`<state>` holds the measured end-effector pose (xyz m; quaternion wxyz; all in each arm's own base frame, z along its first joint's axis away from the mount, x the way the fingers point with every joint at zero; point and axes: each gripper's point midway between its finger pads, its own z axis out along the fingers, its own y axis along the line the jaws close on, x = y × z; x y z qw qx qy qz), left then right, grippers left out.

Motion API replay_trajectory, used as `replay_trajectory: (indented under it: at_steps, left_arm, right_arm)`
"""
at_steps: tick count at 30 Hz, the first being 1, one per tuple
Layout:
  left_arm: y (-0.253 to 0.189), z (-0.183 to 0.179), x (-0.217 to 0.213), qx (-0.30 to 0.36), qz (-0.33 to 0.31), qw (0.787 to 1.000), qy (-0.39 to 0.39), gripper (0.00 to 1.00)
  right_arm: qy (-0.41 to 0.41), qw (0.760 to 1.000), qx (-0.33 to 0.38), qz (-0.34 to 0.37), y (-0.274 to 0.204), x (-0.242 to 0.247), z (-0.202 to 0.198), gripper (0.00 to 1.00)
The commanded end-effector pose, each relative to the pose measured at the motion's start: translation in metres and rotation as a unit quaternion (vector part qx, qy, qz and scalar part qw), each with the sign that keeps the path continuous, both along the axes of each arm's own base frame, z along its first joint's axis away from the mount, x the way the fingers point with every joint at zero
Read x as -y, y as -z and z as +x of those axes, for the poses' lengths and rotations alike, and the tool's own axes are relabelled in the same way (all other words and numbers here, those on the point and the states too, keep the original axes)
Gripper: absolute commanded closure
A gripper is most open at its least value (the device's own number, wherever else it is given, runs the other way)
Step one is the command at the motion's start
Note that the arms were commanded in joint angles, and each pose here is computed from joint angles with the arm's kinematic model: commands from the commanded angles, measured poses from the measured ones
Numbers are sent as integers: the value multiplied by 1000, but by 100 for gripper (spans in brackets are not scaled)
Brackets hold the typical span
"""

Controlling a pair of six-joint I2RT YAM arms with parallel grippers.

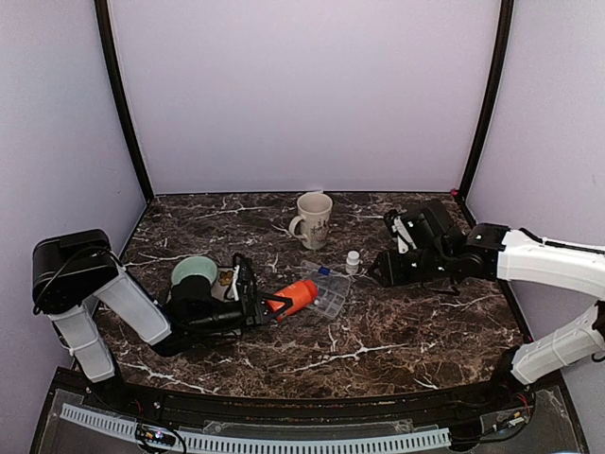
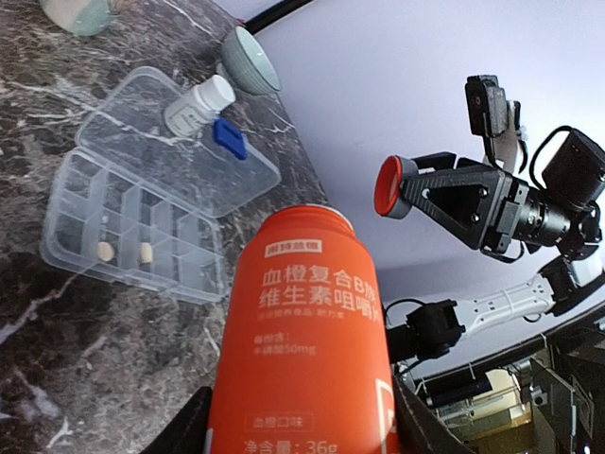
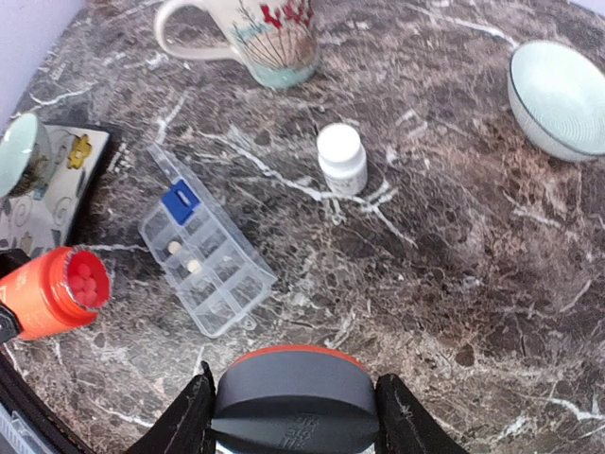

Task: Sort the pills into containers
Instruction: Pour the pill into the compartment of the pill container, then close the lid of the pill bottle on the pill bottle.

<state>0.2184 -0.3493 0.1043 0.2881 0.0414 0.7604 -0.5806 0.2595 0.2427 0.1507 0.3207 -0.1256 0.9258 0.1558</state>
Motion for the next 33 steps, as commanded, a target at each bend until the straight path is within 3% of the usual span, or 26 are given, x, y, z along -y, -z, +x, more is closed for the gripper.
replay_trajectory:
  at_steps: [1,8,16,33]
  left_arm:
    - [-65,-19,15,69,-77,991,84,100]
    - [-90,-24,12,93,-86,985,113,100]
    - [-110,-27,3,102,-118,976,148,100]
    - [-129,-31,11,76,-166,948,260,100]
  right_arm:
    - [-48,995,55,63,-52,-14,-1,100]
    - [-77,991,68,80,-77,-14,-12,99]
    - [-145,975,82,148,-112,-28,-36,98]
    - [-269,935,76,219,-151,-66,-66,94]
